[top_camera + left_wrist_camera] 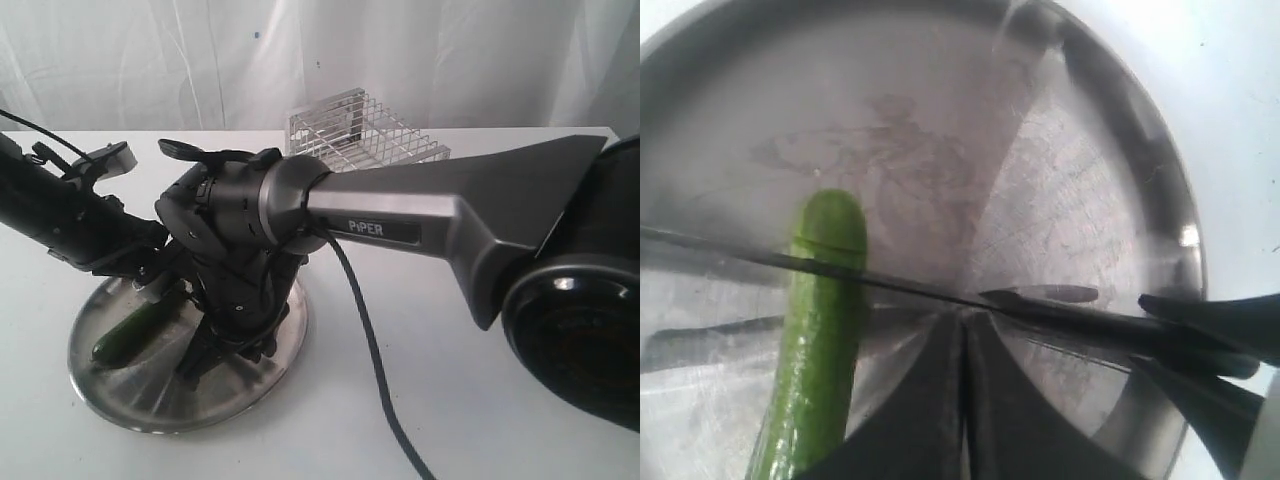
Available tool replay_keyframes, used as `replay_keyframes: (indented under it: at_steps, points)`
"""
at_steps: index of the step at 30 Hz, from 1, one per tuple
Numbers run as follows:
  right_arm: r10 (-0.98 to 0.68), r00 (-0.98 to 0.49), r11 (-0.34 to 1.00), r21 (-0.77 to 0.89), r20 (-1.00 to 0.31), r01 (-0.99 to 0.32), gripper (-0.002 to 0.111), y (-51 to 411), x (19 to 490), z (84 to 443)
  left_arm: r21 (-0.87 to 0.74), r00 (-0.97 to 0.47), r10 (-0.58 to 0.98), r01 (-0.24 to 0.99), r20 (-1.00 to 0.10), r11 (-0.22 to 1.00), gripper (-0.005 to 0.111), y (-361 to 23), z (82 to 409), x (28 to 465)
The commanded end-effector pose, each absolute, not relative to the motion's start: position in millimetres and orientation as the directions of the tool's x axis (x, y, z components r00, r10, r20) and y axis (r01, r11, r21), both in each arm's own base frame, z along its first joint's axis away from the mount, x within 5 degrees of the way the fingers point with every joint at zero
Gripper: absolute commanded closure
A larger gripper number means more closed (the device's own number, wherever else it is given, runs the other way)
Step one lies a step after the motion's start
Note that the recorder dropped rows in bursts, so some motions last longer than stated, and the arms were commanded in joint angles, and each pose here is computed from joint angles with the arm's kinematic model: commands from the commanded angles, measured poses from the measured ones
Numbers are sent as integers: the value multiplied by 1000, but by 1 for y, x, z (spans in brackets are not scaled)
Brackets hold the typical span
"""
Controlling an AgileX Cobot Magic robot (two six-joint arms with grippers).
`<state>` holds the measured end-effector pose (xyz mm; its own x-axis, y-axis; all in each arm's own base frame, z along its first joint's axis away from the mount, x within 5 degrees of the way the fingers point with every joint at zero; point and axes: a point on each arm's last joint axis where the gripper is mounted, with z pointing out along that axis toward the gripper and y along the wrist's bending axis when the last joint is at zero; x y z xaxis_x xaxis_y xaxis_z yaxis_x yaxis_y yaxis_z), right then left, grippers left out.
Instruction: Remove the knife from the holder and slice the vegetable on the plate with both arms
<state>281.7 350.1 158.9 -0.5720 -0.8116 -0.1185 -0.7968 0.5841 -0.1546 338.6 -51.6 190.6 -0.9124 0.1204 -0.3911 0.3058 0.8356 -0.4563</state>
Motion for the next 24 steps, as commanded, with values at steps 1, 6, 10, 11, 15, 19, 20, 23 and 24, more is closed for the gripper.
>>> replay_keyframes:
  at_steps: [1,6,10,11,15,19,20,23,24]
  points:
    - [-822,-559,569,-194,-108,-799,108,346,287,163,-466,-909,133,324,-396,824,107,-54,197,336]
    - [-812,-570,582,-228,-125,-780,108,345,290,165,-462,-908,133,324,-398,826,107,-54,196,337]
    - [-810,-571,586,-232,-135,-776,108,344,291,168,-455,-905,128,321,-405,830,107,-53,196,338]
    - [-808,-573,588,-229,-134,-776,108,344,290,168,-454,-905,127,321,-407,831,107,-53,196,338]
    - [-802,-583,598,-207,-132,-775,108,345,288,167,-444,-903,132,324,-410,836,107,-52,196,338]
    - [-801,-588,598,-202,-115,-775,108,345,288,163,-431,-899,131,323,-418,843,107,-51,196,339]
    - [-798,-594,602,-190,-103,-775,108,345,287,160,-426,-898,132,324,-420,845,107,-51,196,340]
    - [-799,-598,601,-144,-67,-786,108,346,282,155,-415,-894,125,318,-430,852,107,-50,195,341]
    - [-800,-597,599,-134,-62,-789,108,346,281,155,-410,-893,121,315,-433,856,107,-49,194,342]
